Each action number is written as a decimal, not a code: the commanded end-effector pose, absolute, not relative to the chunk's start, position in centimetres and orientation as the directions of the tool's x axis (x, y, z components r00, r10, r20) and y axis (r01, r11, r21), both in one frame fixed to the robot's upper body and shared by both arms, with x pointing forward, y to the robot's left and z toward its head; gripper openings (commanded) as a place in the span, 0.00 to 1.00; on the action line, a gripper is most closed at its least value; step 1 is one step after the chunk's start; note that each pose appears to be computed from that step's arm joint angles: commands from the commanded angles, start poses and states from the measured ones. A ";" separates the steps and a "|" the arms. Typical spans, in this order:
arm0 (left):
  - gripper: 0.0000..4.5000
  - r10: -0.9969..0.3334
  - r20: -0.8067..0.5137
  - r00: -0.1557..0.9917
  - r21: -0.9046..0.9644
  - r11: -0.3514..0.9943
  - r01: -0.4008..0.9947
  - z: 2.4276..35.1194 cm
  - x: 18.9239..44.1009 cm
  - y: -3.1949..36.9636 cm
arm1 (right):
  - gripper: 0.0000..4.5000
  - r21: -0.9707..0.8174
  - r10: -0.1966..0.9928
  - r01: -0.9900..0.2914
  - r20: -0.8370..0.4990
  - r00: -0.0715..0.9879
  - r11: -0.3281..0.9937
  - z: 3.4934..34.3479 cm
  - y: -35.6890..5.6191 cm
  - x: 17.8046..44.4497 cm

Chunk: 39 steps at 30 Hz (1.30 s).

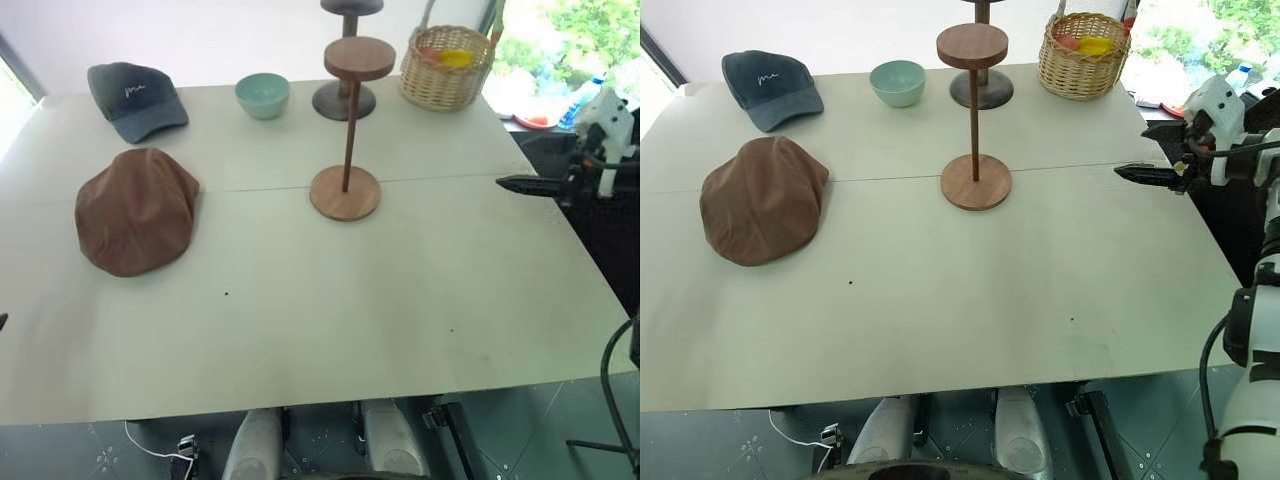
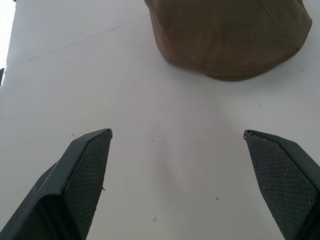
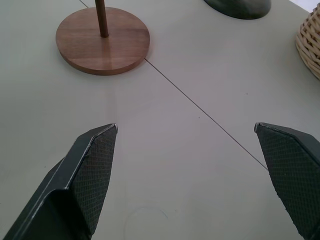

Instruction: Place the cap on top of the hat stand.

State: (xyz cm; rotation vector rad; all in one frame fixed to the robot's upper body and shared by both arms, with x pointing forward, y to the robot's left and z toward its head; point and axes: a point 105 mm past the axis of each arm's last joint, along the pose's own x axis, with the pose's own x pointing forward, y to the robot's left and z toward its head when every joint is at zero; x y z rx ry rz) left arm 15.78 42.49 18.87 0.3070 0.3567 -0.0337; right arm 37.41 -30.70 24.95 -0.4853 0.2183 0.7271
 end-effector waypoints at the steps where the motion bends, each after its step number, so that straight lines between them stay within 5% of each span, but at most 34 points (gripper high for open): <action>1: 0.98 0.028 -0.326 0.945 0.310 0.947 0.079 19.7 15.2 42.5 | 1.00 -0.392 0.584 -0.663 -0.315 0.748 0.638 26.4 -30.7 37.4; 12: 0.98 0.015 -0.311 0.950 0.338 0.936 0.096 20.1 16.4 42.1 | 1.00 -0.409 0.572 -0.637 -0.284 0.769 0.653 26.5 -31.0 37.7; 21: 0.98 -0.190 -0.333 0.923 0.566 0.743 0.357 21.5 22.2 36.6 | 1.00 -0.402 0.704 -0.756 -0.303 0.642 0.517 27.7 -27.7 36.4; 30: 0.98 -0.293 -0.489 0.822 0.737 0.365 0.569 17.4 25.2 32.4 | 1.00 -0.308 0.886 -0.919 -0.311 0.343 0.247 27.5 -18.6 29.0; 39: 0.98 -0.206 -0.443 0.873 0.815 0.313 0.487 14.4 28.0 33.0 | 1.00 -0.291 0.900 -0.931 -0.306 0.311 0.223 28.2 -16.2 25.6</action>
